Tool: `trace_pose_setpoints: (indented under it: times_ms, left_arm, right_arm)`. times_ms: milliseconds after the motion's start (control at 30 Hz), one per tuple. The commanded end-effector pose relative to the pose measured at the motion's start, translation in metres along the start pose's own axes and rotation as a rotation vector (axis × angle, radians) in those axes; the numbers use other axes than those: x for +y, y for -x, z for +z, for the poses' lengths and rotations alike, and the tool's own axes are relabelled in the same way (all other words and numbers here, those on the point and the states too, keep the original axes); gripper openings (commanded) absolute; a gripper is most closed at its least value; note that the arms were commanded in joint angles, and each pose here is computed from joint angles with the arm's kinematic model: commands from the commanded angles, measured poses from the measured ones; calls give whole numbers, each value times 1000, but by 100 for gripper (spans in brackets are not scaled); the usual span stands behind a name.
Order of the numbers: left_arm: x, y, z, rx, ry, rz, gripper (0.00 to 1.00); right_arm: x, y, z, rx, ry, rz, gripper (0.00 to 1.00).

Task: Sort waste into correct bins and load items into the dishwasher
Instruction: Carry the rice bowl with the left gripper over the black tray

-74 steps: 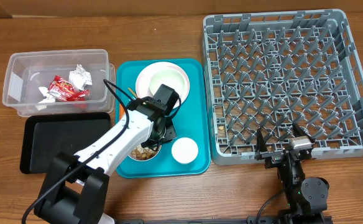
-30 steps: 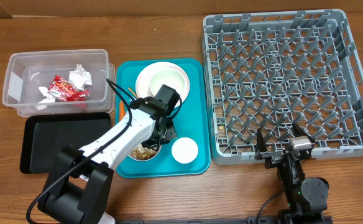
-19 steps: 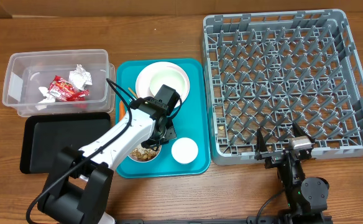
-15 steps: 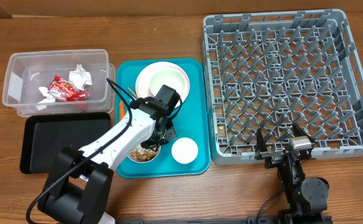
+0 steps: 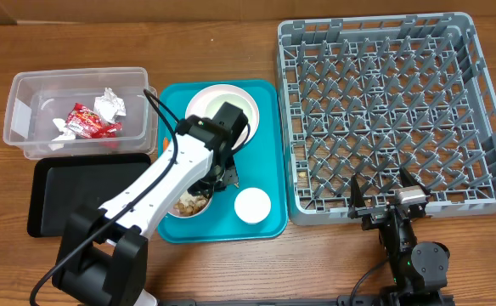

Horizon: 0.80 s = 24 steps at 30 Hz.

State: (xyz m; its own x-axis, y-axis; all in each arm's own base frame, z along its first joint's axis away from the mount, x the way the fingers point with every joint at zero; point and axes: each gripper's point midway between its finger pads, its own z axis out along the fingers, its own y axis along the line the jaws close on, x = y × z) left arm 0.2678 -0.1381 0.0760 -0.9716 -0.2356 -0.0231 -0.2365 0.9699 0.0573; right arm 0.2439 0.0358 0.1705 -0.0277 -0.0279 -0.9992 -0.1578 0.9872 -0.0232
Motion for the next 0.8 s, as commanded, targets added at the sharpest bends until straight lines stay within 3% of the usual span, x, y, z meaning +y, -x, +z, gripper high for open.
trace_pose_setpoints:
  times_ms: [0, 233, 567, 767]
  left_arm:
    - [5, 16, -28, -75, 33, 16, 4]
    - [15, 19, -61, -113, 51, 164, 4]
    - [54, 41, -105, -181, 12, 42, 4]
    - [97, 47, -106, -131, 62, 77, 4]
  right_arm:
    - [-1, -1, 0, -6, -5, -4, 100]
    - [-1, -1, 0, -6, -5, -4, 100]
    - [-1, -1, 0, -6, -5, -4, 100]
    - [-1, -1, 0, -6, -5, -4, 100]
